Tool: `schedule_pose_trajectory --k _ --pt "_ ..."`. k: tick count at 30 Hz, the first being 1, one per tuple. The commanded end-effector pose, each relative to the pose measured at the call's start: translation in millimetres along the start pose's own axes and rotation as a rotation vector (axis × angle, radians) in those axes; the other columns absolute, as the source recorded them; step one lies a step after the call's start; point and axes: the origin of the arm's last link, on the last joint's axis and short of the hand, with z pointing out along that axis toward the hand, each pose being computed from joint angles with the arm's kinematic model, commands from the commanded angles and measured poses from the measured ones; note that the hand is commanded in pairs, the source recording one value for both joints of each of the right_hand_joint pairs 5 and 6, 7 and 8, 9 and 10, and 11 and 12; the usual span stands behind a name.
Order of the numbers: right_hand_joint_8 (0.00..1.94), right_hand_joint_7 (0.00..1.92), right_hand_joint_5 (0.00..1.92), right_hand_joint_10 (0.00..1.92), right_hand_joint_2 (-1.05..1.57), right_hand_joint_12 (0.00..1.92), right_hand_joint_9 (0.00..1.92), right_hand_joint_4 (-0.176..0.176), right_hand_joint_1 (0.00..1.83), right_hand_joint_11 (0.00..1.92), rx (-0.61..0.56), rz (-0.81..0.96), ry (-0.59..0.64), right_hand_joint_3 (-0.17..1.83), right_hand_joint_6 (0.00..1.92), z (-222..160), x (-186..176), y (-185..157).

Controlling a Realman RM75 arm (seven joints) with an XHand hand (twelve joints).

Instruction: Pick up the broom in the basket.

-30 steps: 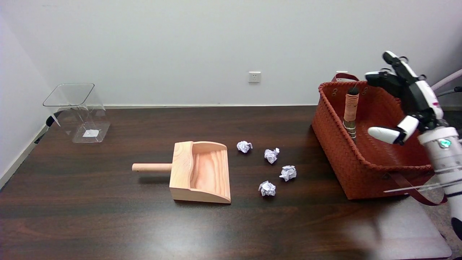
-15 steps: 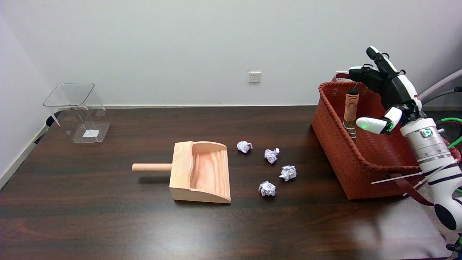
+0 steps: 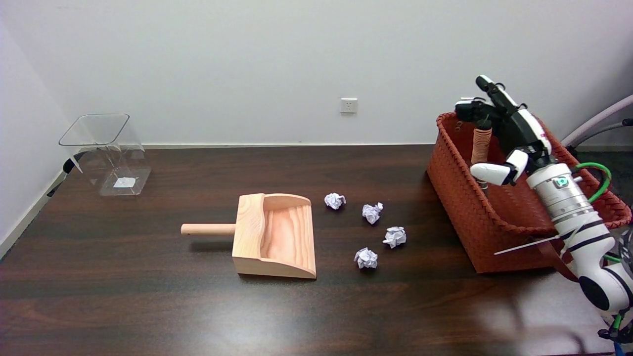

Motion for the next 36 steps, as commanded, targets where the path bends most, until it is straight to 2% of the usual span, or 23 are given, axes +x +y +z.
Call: schedule_pose_trajectory --k 1,15,21,30,36 --pt "0.59 0.59 0.12 0.5 -0.51 0.44 0.5 0.0 1.21 0.44 -0.037 0.07 -0.058 1.18 0.12 7.8 -23.3 10.0" --pt "0.64 0.64 0.12 0.56 -0.37 0.43 0.56 0.0 1.23 0.43 -0.04 0.077 -0.062 1.08 0.12 12.6 -25.9 7.2" --pt "0.82 0.82 0.17 0.94 -0.11 0.62 0.94 0.0 1.24 0.62 -0.034 0.079 -0.062 0.91 0.17 14.1 -26.1 5.0" --pt "1.06 1.06 0.32 1.2 0.13 0.88 1.2 0.0 1.22 0.88 -0.036 0.117 -0.032 0.89 0.32 13.8 -24.9 5.7" --pt "1.16 1.16 0.41 1.31 0.23 1.07 1.31 0.0 1.2 1.07 -0.035 0.12 -0.027 0.89 0.41 13.8 -24.6 5.7"
